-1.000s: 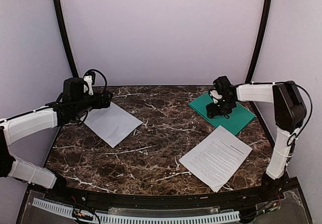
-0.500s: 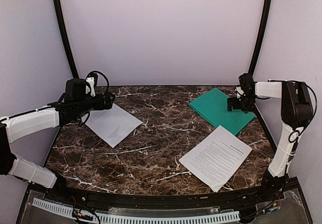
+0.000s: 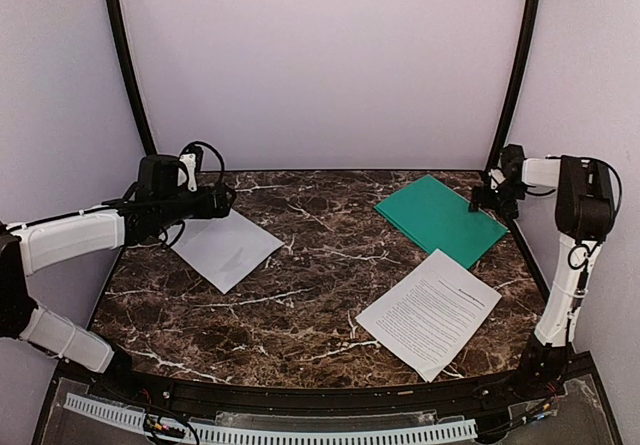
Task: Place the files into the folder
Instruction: Move the folder to the center of the board.
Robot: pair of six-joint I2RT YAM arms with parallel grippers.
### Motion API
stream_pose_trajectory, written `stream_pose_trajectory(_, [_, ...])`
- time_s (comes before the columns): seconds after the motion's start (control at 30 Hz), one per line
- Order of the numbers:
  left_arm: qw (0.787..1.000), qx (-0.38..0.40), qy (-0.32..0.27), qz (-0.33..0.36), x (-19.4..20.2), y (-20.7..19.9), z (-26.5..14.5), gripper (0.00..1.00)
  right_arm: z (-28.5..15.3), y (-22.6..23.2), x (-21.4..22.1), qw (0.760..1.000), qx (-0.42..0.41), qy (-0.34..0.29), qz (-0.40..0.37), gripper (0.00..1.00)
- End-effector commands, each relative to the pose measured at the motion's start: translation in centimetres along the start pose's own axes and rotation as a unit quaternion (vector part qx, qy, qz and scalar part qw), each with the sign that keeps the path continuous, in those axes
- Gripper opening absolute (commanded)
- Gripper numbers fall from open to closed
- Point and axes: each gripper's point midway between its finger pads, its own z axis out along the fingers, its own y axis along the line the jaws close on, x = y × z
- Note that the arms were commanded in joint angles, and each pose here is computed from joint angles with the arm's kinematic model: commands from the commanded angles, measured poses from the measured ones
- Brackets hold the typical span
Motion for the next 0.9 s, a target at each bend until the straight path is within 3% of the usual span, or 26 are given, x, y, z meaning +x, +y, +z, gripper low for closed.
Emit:
stream_pose_trajectory(0.0, [1.000,0.013,0.010,-0.002,-0.1,-0.9,0.1,1.00,1.1,-0.1,0.4,0.999,-0.032,0.023,0.003,0.99])
stream_pose_trajectory(0.47, [0.997,0.055,0.058,-0.016,2.6,-4.0,2.0,1.00,2.1,4.6,6.9,0.990,-0.124,0.070,0.018,0.93])
stream_pose_trajectory(0.87, [0.987,0.079,0.134,-0.041,7.1,-6.8,5.4,1.00,2.4,16.4,9.7,0.982,-0.162,0.075,-0.062,0.88])
